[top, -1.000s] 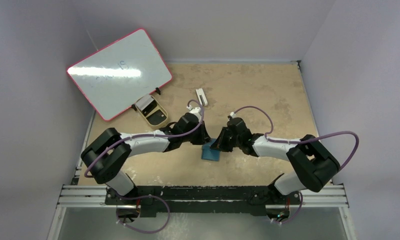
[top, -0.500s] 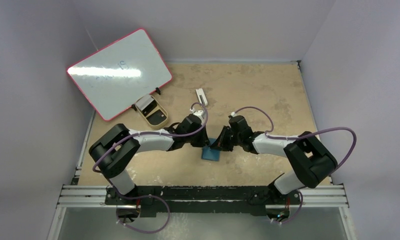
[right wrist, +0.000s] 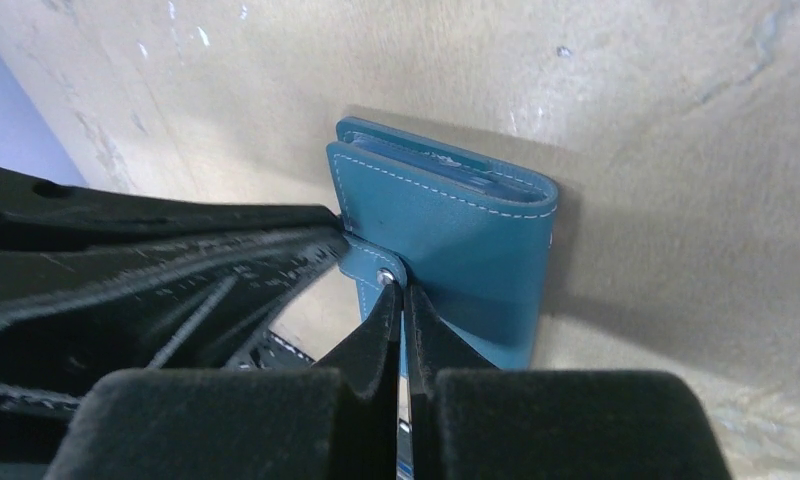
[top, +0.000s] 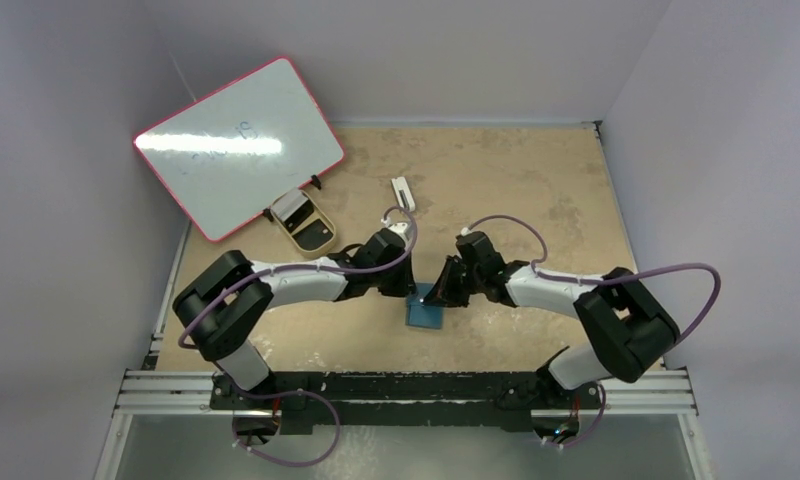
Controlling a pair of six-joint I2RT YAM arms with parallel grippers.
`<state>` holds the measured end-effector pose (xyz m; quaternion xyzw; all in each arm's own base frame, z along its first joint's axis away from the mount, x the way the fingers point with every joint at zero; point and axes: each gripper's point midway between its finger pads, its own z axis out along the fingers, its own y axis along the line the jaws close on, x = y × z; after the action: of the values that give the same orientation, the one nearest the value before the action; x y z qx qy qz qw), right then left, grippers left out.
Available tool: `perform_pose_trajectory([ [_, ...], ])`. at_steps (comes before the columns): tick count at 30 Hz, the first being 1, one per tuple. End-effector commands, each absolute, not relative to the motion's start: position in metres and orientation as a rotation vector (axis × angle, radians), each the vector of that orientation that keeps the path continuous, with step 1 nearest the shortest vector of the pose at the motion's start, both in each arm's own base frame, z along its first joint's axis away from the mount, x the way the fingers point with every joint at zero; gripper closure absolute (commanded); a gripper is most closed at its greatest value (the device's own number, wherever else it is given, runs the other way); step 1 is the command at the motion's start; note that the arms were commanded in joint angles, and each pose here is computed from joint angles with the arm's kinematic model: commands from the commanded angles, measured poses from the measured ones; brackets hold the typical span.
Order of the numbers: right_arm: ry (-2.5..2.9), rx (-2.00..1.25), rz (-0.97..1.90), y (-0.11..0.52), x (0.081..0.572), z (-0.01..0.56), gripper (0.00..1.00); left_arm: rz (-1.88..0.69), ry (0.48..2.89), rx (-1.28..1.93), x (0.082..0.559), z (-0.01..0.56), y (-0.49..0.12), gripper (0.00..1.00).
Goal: Put the credit cards into the card holder
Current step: Close the card holder at the center of the board.
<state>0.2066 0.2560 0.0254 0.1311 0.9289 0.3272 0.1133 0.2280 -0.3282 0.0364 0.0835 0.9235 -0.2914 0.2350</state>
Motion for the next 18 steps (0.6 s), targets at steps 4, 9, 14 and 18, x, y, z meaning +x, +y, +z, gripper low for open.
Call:
perform_pose_trajectory([
  [4, 2.847, 0.425, 0.755, 0.226, 0.18, 0.013, 1.0, -0.782, 2.434, 0.188, 0.255, 0.078, -0.322, 0.92],
  [9, 2.822, 0.422, 0.814, 0.229, 0.178, 0.019, 1.0, -0.905, 2.395, 0.221, 0.255, 0.085, -0.337, 0.92],
  [14, 2.78, 0.373, 0.88, 0.236, 0.183, 0.03, 1.0, -1.044, 2.357, 0.264, 0.251, 0.086, -0.355, 0.92],
  [18, 2.784, 0.355, 0.872, 0.235, 0.182, 0.031, 1.0, -1.164, 2.302, 0.299, 0.25, 0.091, -0.372, 0.92],
])
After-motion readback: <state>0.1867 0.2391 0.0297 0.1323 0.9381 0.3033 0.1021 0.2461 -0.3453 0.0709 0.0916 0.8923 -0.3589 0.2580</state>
